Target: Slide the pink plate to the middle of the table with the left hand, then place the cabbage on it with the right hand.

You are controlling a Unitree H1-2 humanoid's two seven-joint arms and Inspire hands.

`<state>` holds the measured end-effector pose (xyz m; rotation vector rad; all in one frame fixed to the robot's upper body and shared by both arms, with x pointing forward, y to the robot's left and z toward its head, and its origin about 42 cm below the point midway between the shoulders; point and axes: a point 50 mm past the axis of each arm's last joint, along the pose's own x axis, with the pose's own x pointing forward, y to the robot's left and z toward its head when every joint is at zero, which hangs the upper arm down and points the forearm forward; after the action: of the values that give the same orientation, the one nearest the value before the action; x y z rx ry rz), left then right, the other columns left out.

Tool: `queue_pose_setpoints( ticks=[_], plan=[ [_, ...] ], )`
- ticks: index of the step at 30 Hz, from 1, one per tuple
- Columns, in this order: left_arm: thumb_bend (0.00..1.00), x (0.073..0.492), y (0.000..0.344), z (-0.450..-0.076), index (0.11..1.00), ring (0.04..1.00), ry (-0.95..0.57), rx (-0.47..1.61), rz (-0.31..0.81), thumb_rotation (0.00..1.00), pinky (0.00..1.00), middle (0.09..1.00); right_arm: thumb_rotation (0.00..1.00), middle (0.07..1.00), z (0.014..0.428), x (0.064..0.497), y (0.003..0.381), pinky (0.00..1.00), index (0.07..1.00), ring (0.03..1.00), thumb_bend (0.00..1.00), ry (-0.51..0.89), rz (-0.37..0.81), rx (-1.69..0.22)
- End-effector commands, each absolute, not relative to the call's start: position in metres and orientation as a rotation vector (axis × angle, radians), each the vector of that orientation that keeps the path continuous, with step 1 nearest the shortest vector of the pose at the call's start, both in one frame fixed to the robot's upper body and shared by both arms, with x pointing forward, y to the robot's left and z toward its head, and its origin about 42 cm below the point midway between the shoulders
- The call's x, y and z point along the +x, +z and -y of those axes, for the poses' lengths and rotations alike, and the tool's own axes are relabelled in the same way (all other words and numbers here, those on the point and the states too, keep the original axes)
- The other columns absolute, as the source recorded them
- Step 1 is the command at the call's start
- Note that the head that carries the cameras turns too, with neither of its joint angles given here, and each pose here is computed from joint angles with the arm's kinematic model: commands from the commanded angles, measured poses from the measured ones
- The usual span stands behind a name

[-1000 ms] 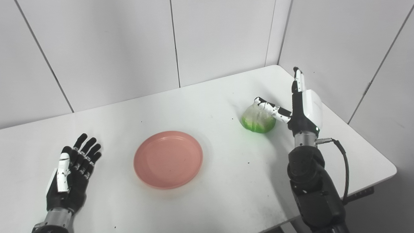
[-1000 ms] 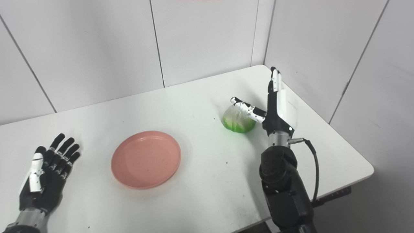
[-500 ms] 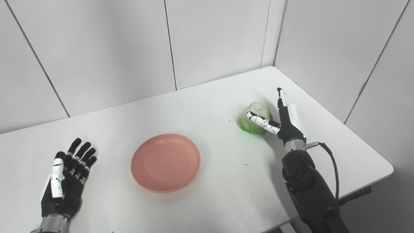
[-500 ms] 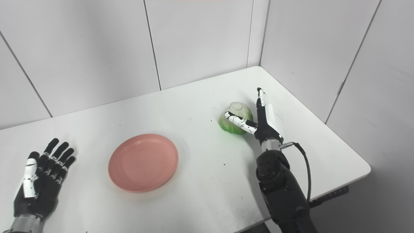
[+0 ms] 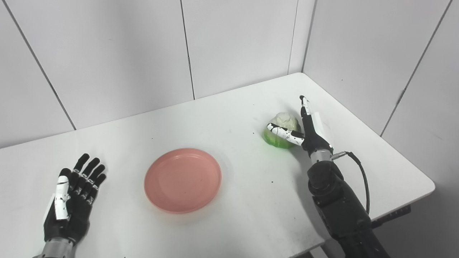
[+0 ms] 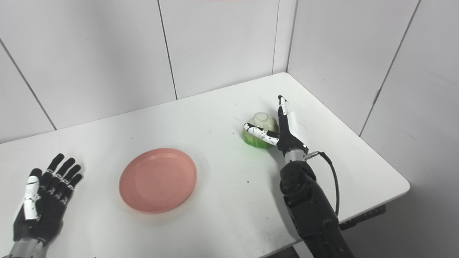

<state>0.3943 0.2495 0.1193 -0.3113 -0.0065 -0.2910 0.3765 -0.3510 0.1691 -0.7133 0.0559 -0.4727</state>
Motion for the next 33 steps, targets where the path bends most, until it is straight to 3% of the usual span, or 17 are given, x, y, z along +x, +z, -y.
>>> queue_pose_setpoints(
  ticks=[1, 15, 21, 27, 33],
  plan=[
    [0.47, 0.397, 0.122, -0.255, 0.902, 0.912, -0.293, -0.298, -0.002, 1.00, 0.96, 0.905, 0.64, 1.000, 0.357, 0.388, 0.196, 0.81, 1.000, 0.934, 1.00, -0.498, 0.056, -0.729],
    [0.46, 0.393, 0.124, -0.252, 0.900, 0.908, -0.301, -0.295, 0.000, 1.00, 0.95, 0.904, 0.54, 0.985, 0.366, 0.405, 0.189, 0.82, 1.000, 0.928, 1.00, -0.417, 0.020, -0.753],
    [0.47, 0.392, 0.125, -0.252, 0.903, 0.909, -0.309, -0.289, 0.002, 1.00, 0.95, 0.904, 0.49, 0.929, 0.362, 0.407, 0.191, 0.78, 0.980, 0.883, 1.00, -0.392, 0.021, -0.782],
    [0.47, 0.392, 0.125, -0.252, 0.902, 0.906, -0.309, -0.286, 0.003, 1.00, 0.94, 0.903, 0.27, 0.825, 0.362, 0.411, 0.189, 0.78, 0.859, 0.810, 1.00, -0.328, 0.054, -0.710],
    [0.47, 0.391, 0.125, -0.252, 0.905, 0.916, -0.311, -0.285, 0.001, 1.00, 0.95, 0.911, 0.08, 0.713, 0.360, 0.420, 0.182, 0.66, 0.731, 0.693, 0.98, -0.263, 0.079, -0.674]
  ],
)
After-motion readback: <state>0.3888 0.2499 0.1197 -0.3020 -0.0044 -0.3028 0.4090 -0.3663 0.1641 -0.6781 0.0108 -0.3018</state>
